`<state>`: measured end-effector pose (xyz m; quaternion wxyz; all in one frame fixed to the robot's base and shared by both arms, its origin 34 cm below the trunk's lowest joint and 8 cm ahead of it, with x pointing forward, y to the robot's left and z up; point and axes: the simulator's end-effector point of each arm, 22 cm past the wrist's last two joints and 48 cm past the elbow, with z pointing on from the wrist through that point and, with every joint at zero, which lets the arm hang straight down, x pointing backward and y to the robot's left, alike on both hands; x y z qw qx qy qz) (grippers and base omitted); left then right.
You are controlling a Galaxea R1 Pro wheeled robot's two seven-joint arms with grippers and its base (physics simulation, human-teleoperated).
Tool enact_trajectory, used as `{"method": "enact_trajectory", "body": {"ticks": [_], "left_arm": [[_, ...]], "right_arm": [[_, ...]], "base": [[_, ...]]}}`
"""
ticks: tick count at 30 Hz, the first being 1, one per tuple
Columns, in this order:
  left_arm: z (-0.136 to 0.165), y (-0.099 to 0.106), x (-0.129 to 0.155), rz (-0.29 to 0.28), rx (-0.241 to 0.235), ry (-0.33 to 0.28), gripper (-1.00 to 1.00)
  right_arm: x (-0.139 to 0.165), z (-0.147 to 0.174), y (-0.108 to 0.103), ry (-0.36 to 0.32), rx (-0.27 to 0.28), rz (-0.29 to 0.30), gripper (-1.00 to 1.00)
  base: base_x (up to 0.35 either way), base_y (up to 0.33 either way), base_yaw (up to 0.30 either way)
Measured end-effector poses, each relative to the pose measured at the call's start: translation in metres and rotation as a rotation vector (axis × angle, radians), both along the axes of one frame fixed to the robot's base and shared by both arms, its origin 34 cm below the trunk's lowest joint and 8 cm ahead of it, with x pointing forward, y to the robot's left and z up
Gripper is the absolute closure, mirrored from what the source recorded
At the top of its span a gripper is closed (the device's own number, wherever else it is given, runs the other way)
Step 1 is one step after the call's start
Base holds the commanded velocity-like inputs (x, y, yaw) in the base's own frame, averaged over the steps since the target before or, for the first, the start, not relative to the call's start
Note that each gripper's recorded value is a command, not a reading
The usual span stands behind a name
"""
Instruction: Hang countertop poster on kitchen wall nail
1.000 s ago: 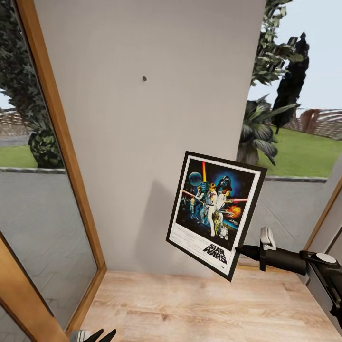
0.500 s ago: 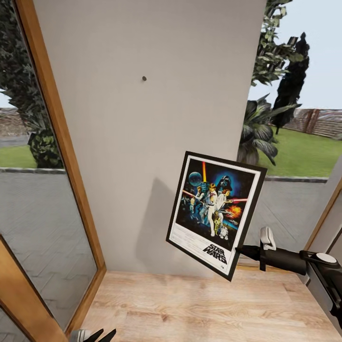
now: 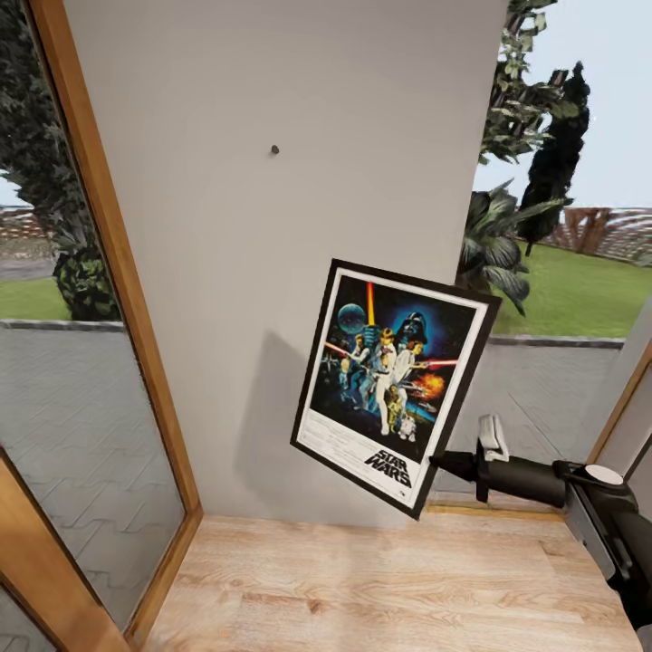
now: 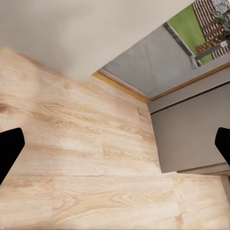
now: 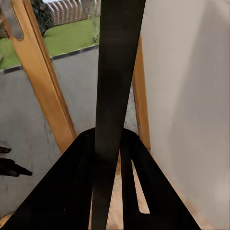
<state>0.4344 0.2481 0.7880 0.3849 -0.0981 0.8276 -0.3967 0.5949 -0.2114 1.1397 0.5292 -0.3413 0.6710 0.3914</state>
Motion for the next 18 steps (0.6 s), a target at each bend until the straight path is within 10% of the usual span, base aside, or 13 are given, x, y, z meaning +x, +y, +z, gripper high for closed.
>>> {"method": "enact_trajectory", "body": {"ticks": [9,18], "left_arm": [[-0.003,0.000,-0.004,-0.001,-0.001,0.014,-1.00],[-0.004,-0.001,-0.005,-0.004,-0.001,0.017,-1.00]], "right_arm": [[0.028,0.103,0.051,-0.044,0.039,0.080,1.00],[0.078,0.233,0.111,-0.061,-0.130,0.078,1.00]], "base": [[0.000,0.000,0.000],[0.000,0.000,0.000]]}}
